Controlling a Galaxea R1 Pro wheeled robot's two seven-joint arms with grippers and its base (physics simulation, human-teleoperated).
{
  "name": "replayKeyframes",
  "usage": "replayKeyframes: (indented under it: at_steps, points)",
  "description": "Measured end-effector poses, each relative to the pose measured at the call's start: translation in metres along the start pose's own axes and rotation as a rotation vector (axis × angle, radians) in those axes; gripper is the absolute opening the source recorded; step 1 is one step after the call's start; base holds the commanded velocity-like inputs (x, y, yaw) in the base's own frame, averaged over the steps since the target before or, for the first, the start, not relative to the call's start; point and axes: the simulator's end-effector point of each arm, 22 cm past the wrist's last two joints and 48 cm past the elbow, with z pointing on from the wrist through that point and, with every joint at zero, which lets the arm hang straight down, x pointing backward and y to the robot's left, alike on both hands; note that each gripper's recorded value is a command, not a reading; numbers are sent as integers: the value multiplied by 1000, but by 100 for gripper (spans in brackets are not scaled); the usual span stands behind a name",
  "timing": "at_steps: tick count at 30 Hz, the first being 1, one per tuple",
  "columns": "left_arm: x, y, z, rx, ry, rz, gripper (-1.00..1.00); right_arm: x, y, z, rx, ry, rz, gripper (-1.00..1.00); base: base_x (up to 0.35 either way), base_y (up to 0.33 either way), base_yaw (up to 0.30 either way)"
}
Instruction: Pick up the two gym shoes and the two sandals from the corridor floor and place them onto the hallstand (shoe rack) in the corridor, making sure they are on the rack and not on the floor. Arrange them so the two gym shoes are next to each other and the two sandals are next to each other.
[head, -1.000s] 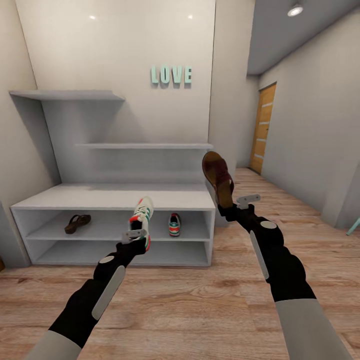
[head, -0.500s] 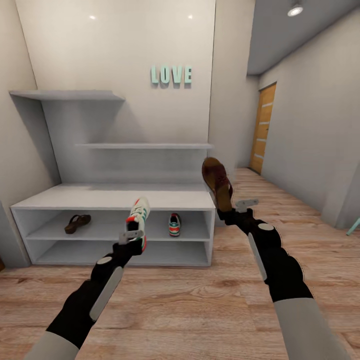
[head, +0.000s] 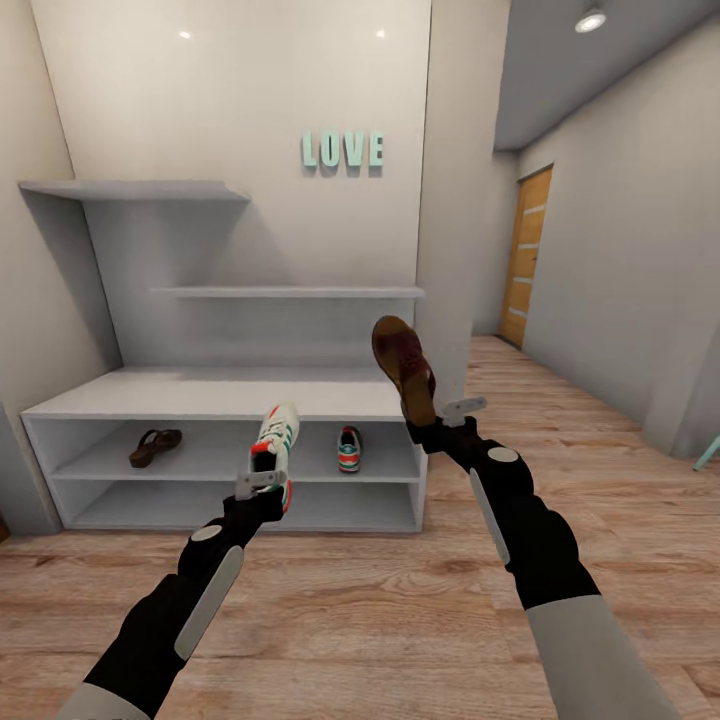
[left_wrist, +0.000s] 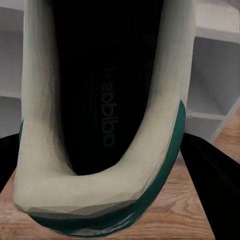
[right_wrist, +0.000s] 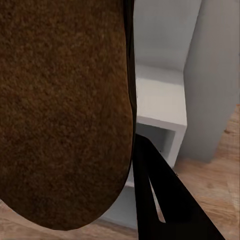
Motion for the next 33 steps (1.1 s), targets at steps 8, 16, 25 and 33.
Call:
replayKeyframes:
  at_steps: [8, 16, 25, 33]
  points:
    - [48, 13, 10, -32, 139, 19, -100, 13, -25, -3, 35, 48, 42, -100, 0, 0, 0]
    - [67, 17, 19, -46, 231, 37, -100, 49, -216, -60, 371, 58, 280, -100, 0, 0, 0]
    - [77, 14, 28, -51, 312, 50, -100, 52, -308, -109, 513, 88, 238, -100, 0, 0, 0]
    - [77, 14, 38, -62, 347, 53, -100, 62, -428, -210, 761, 58, 335, -100, 0, 0, 0]
